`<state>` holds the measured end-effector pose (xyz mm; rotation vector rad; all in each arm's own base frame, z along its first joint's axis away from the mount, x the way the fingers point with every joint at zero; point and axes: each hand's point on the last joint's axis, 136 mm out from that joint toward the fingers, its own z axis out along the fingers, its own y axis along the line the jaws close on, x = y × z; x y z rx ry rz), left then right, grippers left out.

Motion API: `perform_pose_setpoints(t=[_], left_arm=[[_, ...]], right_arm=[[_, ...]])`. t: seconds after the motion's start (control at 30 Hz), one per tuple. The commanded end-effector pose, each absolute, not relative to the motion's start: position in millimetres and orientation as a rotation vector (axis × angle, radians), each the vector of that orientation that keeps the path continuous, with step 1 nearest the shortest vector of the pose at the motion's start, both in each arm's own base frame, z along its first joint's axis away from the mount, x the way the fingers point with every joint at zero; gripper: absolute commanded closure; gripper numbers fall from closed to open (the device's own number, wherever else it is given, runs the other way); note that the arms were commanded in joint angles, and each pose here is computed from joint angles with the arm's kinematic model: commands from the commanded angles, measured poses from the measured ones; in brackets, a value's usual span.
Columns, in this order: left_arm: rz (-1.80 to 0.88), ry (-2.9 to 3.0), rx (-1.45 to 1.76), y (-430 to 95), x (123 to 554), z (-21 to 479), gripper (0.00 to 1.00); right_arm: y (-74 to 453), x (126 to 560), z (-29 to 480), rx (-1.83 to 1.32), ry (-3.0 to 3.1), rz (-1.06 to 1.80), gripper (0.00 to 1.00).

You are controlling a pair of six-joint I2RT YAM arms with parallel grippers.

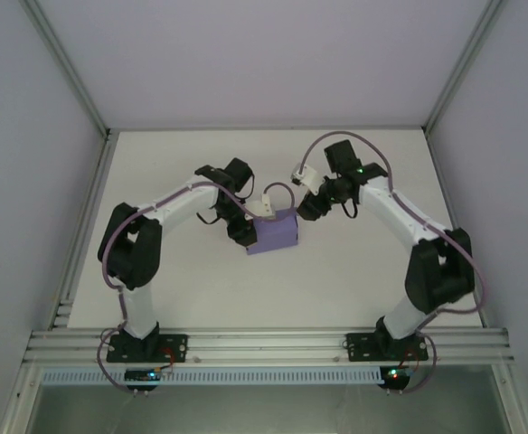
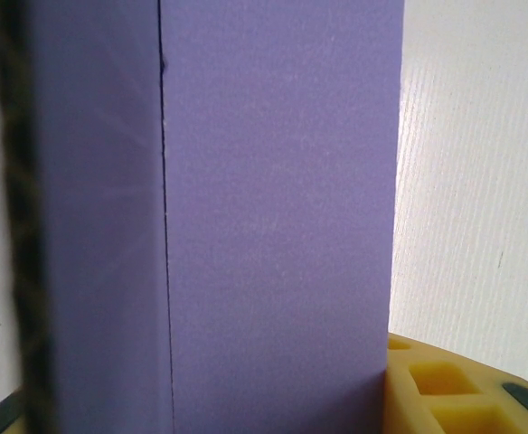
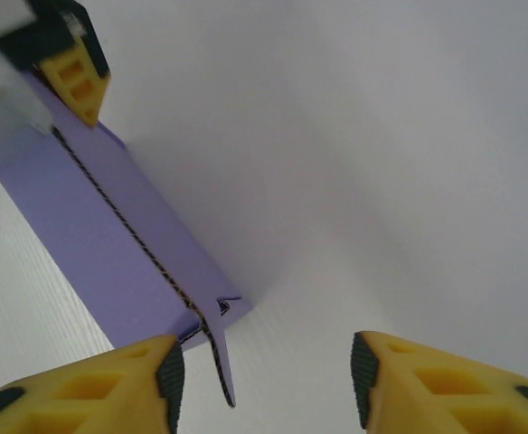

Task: Assemble paper box

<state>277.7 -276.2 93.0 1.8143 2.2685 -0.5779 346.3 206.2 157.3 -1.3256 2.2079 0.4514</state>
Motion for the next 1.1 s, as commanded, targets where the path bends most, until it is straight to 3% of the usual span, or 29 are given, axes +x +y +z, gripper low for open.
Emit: perform_pose_setpoints(t=[0.0, 0.1, 0.4, 0.67, 0.93, 1.07], left_arm=[[-0.589, 2.301, 1.833, -275.7, 274.3, 86.8, 0.60], [-0.581, 2.301, 1.836, -276.1, 276.0, 85.6, 0.60], [-0.562, 2.319, 1.818, -276.8, 281.4, 86.2, 0.60], [-0.544, 2.293, 1.747, -284.6, 292.9, 91.6, 0.60], [-0.544, 2.274, 1.707, -289.6, 298.7, 97.6, 0.59], [-0.542, 2.278, 1.692, -290.6, 301.2, 96.7, 0.58]], right_arm=[[209.5, 334.4, 156.4, -1.409, 2.235, 0.509, 0.55], [215.4, 331.6, 154.7, -1.432, 2.215, 0.550, 0.58], [221.2, 325.8, 153.4, -1.432, 2.232, 0.597, 0.97], [233.0, 325.9, 151.3, -1.226, 2.331, 0.636, 1.00], [248.4, 325.7, 161.5, -0.609, 2.517, 0.730, 1.00], [250.9, 316.7, 139.7, -0.504, 2.573, 0.734, 1.00]])
